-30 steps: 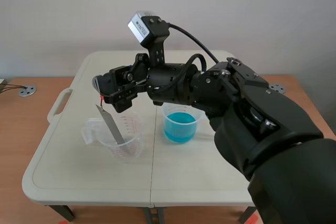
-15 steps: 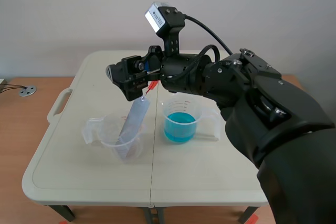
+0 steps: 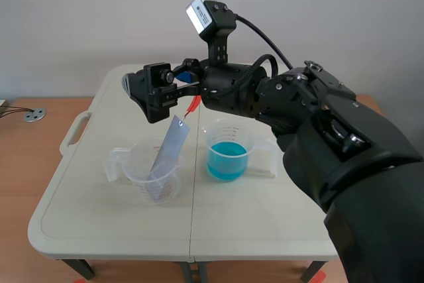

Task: Hold the metal plate by the orange handle, dip it into the blue solution, take it out and point at it, then put the plate back in the beaker on the left.
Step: 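Return to the home posture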

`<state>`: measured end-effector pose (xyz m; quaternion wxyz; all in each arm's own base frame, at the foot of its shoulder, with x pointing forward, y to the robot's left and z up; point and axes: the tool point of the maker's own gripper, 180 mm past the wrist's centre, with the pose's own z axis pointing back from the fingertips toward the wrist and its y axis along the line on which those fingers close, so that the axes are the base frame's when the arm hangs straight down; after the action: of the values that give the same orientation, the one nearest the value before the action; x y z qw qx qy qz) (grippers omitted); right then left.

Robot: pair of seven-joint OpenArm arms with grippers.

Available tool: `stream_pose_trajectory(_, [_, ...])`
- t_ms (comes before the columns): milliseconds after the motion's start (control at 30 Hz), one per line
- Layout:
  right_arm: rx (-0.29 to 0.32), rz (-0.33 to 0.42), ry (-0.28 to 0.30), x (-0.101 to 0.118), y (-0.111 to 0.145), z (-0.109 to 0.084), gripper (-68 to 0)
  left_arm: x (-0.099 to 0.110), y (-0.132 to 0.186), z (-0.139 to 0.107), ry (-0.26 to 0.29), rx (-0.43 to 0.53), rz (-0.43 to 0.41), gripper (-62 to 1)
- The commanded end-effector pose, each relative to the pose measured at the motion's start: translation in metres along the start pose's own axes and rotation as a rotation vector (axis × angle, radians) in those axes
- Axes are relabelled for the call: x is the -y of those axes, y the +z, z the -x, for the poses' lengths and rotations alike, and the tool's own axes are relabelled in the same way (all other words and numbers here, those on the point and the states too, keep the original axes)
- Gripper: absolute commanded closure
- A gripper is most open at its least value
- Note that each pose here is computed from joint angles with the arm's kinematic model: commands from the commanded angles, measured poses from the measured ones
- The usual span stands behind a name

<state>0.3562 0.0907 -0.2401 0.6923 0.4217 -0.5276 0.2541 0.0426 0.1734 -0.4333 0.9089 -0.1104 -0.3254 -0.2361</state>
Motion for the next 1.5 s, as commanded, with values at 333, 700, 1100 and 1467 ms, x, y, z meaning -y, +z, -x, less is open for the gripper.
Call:
stream_pose_trajectory(333, [0.089, 0.020, 0.113, 0.009, 0.034, -0.047, -65.7, -0.048, 0.018, -0.150, -0.156, 0.375, -0.130, -62.3])
stream_pose_trajectory(700, [0.076, 0.149, 0.200, 0.025, 0.103, -0.051, -65.8, -0.061, 0.040, -0.228, -0.215, 0.568, -0.181, -62.3])
stream_pose_trajectory(1100, [-0.071, 0.257, 0.182, 0.032, 0.166, -0.003, -66.5, -0.074, 0.047, -0.278, -0.264, 0.706, -0.211, -62.3])
stream_pose_trajectory(1467, [-0.156, 0.309, 0.121, 0.017, 0.208, 0.033, -66.5, -0.041, 0.049, -0.323, -0.357, 0.820, -0.104, -62.3])
